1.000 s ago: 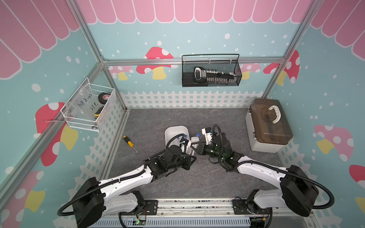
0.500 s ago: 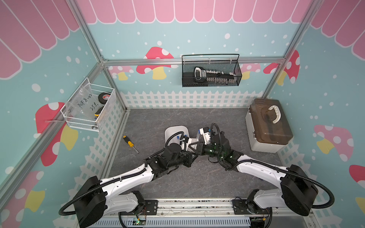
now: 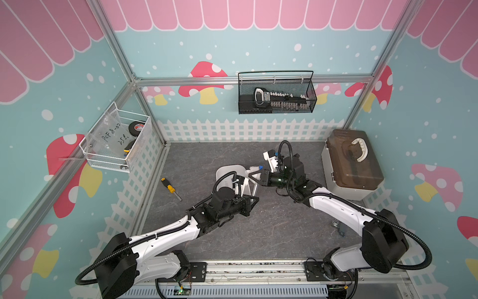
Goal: Wipe the exteriors of test tubes
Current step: Wipe the dirt from the test tube.
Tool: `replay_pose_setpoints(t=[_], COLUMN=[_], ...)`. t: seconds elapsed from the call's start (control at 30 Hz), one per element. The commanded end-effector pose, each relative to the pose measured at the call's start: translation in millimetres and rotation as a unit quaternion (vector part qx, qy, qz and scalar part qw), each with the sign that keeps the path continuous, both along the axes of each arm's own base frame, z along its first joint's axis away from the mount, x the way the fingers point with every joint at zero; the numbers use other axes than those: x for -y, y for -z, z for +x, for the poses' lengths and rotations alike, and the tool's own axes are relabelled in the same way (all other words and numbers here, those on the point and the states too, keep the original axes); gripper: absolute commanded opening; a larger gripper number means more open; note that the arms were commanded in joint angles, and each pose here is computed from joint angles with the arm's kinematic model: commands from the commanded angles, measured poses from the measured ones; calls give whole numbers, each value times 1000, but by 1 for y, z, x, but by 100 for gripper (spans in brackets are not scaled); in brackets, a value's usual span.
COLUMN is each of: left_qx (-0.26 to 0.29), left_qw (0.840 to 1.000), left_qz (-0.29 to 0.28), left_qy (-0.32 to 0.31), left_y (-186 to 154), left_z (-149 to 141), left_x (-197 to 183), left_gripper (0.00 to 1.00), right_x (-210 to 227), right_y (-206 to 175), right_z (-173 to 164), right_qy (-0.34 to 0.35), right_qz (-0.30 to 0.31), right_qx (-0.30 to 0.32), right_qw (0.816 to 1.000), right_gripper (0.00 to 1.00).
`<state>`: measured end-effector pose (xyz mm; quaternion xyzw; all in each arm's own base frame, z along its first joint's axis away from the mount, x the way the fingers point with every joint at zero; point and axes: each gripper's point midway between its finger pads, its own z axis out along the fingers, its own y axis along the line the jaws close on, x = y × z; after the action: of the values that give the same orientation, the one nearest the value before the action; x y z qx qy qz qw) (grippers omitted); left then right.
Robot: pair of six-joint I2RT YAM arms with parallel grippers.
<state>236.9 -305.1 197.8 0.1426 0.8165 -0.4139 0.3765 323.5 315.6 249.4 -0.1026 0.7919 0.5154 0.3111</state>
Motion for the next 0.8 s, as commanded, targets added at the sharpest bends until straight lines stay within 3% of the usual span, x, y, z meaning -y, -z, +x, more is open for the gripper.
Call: replay_pose_setpoints(t=[0.0, 0.47, 0.77], left_qx=[-16, -18, -18], left_qw=[1000, 1000, 1000], left_qz=[0, -1, -4], left_qy=[24, 15, 12], left_y=[3, 5, 5], left_z=[-19, -22, -20], left_x=[-4, -12, -10], left_gripper=[7, 7, 7], right_x=[40, 71, 63], right_y=[-6, -22, -19], right_z=[53, 72, 55], right_qy=[90, 116, 90], right_qz=[-38, -43, -19], right_qx=[59, 74, 62], right_qw=[993, 990, 994], right_gripper=[22, 22, 22])
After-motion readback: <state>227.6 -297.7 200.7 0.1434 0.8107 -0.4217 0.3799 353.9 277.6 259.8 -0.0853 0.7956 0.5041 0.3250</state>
